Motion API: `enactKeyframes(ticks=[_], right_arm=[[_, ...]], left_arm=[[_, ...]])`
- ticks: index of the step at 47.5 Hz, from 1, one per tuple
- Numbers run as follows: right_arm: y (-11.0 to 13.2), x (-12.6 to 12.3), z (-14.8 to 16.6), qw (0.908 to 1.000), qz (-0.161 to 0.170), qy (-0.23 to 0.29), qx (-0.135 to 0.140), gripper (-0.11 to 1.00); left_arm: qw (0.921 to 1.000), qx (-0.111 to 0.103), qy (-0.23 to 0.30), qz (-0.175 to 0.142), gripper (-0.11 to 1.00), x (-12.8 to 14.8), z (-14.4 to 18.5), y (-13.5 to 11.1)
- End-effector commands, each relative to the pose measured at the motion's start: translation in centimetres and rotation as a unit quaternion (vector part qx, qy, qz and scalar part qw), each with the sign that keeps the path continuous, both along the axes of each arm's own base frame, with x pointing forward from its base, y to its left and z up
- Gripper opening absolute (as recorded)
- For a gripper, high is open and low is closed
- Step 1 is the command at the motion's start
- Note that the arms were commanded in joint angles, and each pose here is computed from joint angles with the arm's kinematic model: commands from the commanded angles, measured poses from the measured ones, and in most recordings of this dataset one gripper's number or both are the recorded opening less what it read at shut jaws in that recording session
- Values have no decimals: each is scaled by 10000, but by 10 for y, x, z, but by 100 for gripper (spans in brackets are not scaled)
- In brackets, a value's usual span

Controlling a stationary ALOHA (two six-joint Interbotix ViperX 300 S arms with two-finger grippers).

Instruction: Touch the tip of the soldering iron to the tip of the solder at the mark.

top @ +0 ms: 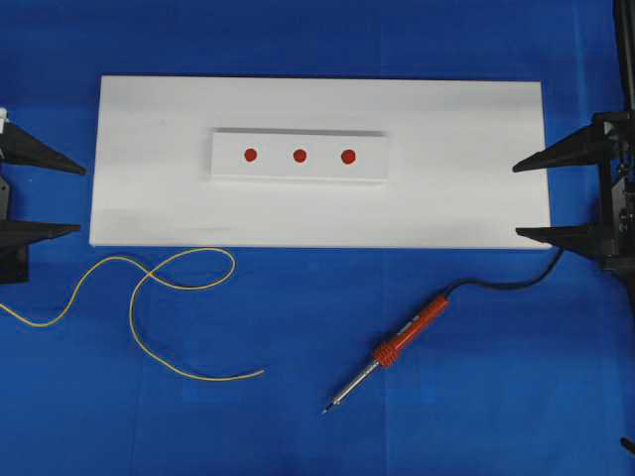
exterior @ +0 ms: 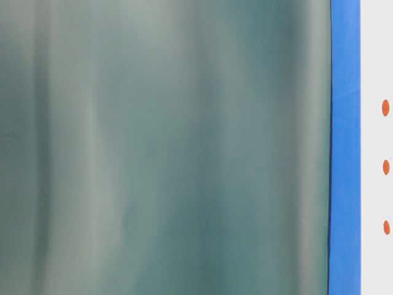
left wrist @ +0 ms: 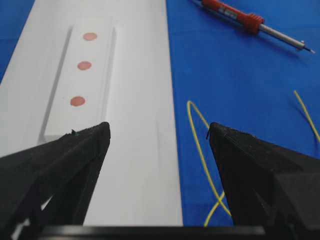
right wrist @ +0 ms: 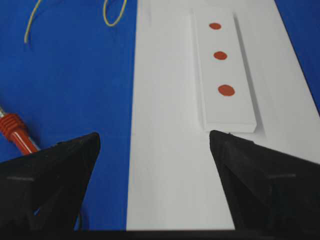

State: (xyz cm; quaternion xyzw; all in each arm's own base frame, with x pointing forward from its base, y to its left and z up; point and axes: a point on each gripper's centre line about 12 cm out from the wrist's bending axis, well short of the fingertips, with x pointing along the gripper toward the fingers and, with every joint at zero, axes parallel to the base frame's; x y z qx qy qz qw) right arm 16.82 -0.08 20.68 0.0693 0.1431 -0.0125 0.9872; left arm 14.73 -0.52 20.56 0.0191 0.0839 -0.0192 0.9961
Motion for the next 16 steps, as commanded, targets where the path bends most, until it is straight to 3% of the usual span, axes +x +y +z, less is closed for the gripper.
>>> enactKeyframes(ticks=[1,16], right_arm=[[0,3,6,10000,1,-74,-4,86],[0,3,6,10000,5,-67,-26,86]], left_arm=[[10000,-9,-53,9,75,1,5,0],[10000,-9,-38,9,76,1,4,0]])
